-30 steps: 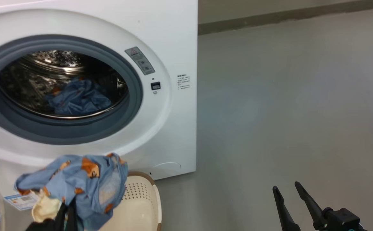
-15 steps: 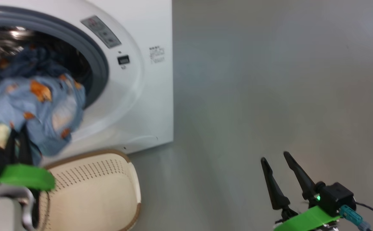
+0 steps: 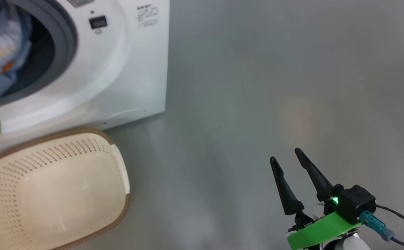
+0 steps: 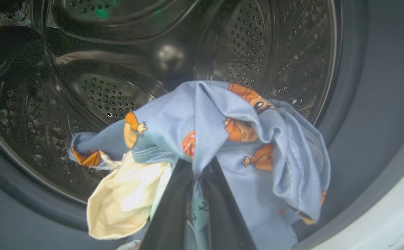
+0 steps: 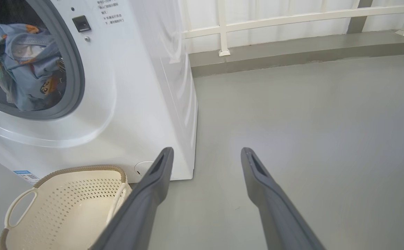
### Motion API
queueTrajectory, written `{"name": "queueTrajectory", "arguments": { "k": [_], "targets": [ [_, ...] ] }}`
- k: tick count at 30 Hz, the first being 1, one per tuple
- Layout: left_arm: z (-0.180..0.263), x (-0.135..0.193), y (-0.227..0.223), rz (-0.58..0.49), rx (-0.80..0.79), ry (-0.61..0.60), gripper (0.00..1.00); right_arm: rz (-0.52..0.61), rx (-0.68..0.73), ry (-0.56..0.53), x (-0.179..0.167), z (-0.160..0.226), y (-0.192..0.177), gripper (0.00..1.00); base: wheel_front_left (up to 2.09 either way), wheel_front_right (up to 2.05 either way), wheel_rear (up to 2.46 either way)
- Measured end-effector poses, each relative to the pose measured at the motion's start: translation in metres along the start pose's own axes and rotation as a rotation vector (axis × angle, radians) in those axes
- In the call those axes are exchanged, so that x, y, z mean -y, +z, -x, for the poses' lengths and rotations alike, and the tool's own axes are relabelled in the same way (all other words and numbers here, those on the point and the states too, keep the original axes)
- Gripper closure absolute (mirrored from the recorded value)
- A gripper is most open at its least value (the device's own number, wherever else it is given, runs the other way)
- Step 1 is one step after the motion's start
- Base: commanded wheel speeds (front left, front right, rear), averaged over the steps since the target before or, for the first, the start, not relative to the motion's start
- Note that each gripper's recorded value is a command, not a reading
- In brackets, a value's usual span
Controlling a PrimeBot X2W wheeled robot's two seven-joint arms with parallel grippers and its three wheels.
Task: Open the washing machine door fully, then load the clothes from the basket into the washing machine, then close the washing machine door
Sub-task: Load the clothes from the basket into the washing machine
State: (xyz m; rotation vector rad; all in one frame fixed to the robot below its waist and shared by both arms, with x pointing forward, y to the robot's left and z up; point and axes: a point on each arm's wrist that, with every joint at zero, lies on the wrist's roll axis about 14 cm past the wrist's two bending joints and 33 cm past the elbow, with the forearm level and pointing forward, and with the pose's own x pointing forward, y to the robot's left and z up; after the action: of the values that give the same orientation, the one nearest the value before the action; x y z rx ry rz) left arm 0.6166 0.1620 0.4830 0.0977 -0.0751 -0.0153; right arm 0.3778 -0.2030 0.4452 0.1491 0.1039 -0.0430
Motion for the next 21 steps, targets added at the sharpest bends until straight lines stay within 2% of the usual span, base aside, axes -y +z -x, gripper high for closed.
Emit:
{"name": "queueTrajectory", "arguments": {
  "k": [8,21],
  "targets": [
    [-0.031,-0.004,-0.023,-0.054,-0.028,0.008,1.00,0.014,-0.066,-0.006,0.004,-0.005,-0.021,0.00,0.00,0.00,0.00],
    [-0.084,-0.008,0.014,-0.110,0.124,0.000,1.00,0.035,-0.123,-0.014,0.011,-0.012,-0.041,0.00,0.00,0.00,0.00]
  ]
}}
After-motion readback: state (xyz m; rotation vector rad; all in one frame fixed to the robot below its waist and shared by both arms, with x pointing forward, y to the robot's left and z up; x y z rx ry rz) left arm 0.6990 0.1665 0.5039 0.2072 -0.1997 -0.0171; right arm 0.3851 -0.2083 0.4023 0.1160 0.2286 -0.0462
